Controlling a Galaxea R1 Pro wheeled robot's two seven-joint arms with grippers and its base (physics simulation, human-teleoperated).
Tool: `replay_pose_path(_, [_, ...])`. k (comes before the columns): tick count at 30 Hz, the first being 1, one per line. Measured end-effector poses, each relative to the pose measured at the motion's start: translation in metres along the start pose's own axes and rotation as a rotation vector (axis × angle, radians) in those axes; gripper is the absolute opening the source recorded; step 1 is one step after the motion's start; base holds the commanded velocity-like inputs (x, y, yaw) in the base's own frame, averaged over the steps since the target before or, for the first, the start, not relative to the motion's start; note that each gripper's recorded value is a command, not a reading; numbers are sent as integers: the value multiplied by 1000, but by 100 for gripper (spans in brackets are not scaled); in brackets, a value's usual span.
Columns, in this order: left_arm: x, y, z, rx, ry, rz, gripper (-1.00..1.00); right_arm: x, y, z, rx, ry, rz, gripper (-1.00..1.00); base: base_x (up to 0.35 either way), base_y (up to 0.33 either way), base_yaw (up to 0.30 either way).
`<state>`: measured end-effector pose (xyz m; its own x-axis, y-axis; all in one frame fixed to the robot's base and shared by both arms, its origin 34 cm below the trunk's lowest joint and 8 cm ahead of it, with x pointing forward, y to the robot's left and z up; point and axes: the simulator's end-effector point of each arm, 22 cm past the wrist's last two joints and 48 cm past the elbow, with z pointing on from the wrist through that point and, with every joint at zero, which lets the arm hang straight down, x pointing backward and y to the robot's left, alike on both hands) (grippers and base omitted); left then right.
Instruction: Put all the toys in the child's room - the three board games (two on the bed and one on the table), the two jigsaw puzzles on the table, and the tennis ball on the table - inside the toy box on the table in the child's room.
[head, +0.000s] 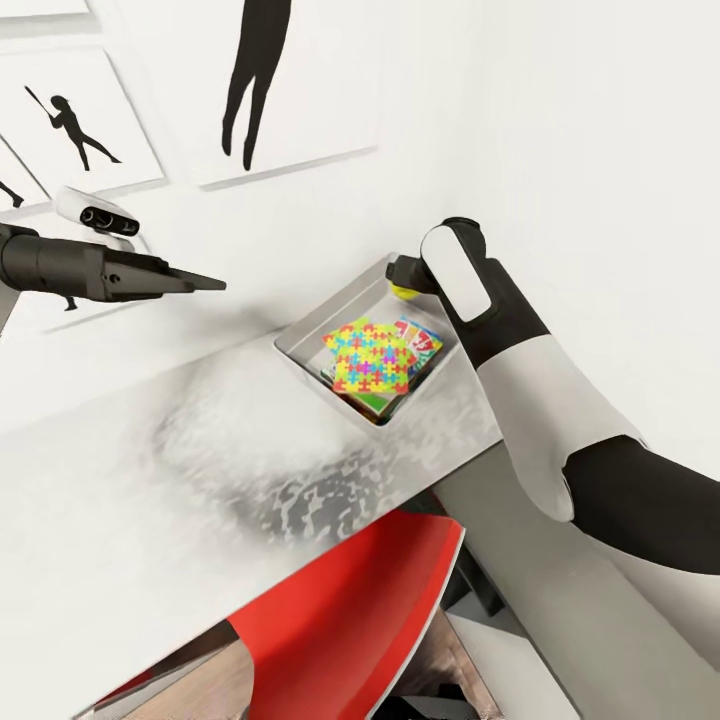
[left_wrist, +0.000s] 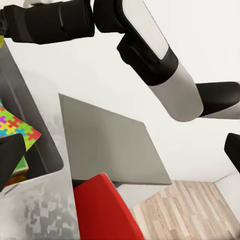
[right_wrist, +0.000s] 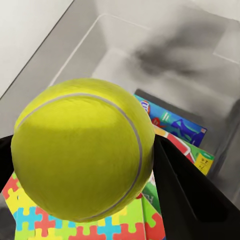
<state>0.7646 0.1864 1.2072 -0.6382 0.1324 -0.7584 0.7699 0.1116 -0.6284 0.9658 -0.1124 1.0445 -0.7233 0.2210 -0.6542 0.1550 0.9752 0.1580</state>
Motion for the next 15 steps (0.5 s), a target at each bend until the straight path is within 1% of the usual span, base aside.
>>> replay_pose_path(4, [2,4,-3,-8,-1,-7,100,3,-1,4,1,5,0,-100,0,0,0])
replay_pose_path(15, [9,14,-2,-8,2,-23,100,12,-3,15,4,22,-1,-100,0,0,0])
